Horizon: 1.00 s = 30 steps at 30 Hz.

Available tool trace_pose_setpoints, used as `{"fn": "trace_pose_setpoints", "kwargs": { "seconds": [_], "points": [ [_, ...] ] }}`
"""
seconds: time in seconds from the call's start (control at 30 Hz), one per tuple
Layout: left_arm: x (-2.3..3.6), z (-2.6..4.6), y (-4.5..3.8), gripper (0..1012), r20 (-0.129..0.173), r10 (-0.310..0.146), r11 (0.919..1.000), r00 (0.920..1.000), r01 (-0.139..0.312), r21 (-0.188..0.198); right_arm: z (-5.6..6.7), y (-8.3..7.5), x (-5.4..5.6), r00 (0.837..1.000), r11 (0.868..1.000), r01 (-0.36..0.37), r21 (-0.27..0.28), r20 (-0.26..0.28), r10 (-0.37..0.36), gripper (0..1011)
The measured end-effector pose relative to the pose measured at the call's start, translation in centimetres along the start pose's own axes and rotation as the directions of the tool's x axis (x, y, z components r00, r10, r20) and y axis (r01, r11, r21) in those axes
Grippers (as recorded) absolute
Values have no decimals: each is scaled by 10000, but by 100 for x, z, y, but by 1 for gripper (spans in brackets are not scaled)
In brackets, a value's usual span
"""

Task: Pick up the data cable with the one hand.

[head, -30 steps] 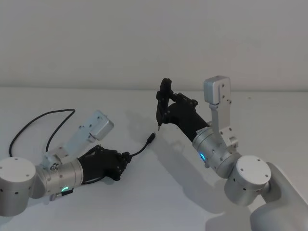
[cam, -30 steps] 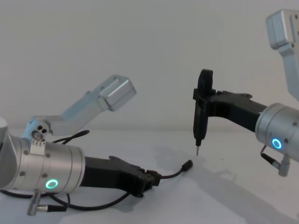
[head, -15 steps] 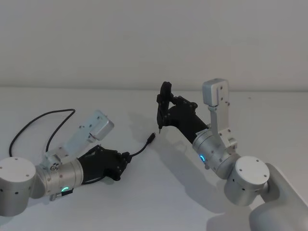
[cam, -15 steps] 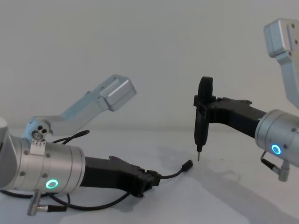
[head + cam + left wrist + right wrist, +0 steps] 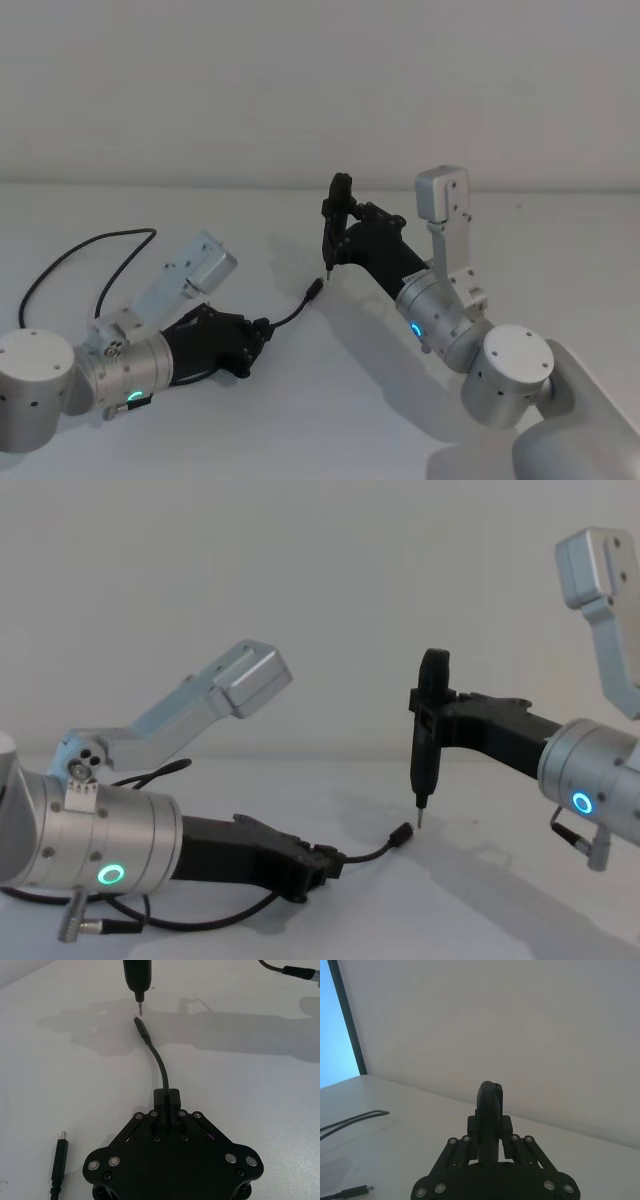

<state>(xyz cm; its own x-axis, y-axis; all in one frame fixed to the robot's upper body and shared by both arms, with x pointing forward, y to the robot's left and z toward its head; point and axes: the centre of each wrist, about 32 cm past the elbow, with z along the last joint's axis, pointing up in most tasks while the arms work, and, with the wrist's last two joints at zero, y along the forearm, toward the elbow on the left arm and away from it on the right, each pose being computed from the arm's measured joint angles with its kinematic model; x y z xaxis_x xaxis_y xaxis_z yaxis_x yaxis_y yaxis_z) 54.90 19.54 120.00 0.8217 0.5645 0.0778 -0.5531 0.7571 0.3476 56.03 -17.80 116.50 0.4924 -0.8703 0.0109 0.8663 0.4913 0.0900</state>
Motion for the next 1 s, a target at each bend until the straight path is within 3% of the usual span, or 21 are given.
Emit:
{"fn": "trace_pose_setpoints", "kwargs": {
  "seconds": [1.0],
  "points": [
    [0,0,0,42,0,0,10000,10000,0,-1,-24,85,-2,9999,9998,-147,94,-51,147,275]
  ]
}}
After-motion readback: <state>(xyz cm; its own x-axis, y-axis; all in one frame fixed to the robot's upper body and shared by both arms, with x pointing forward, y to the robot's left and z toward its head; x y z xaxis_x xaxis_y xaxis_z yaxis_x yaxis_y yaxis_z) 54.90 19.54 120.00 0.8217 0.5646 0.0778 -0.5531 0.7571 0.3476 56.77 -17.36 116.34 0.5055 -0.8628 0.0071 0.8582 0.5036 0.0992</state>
